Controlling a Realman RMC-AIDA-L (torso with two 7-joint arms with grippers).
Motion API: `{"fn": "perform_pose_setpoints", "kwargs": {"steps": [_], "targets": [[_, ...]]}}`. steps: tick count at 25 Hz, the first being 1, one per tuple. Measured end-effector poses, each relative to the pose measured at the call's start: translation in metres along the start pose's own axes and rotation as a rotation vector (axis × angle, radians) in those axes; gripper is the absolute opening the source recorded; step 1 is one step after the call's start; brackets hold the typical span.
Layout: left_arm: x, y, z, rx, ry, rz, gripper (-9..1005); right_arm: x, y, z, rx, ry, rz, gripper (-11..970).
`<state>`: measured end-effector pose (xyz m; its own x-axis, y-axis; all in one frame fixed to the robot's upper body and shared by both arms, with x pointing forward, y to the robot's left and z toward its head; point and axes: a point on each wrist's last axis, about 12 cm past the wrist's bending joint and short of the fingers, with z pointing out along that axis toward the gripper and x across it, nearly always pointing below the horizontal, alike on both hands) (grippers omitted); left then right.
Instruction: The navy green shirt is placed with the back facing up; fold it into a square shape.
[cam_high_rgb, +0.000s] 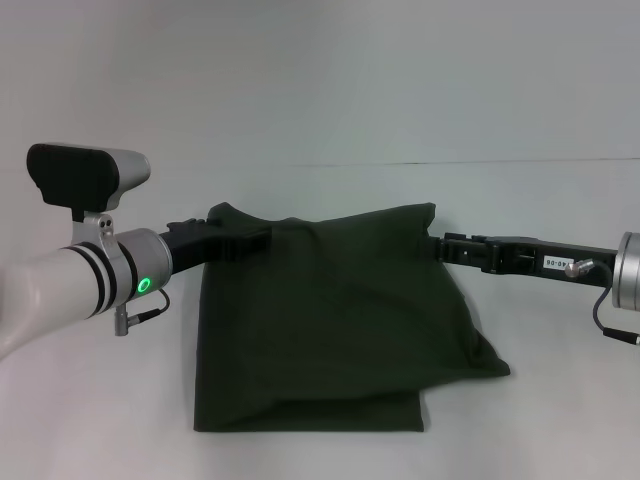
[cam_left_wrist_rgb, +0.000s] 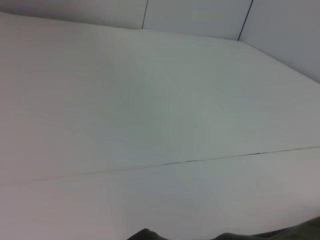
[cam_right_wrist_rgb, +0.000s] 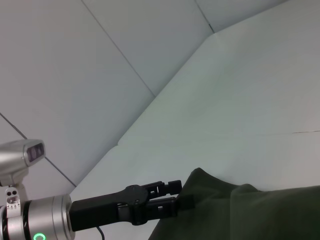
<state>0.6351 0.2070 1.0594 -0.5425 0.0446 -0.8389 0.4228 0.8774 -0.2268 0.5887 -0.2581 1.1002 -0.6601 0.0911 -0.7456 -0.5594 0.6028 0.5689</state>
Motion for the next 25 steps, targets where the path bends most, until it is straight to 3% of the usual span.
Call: {"fn": "perform_pose_setpoints", "kwargs": {"steps": [25], "targets": [[0.0040,0.0040,0.0013,-0.064,0.007,0.003,824,-0.0010,-0.0014,-0.0001,0.011,-0.010,0.002,724]]}}
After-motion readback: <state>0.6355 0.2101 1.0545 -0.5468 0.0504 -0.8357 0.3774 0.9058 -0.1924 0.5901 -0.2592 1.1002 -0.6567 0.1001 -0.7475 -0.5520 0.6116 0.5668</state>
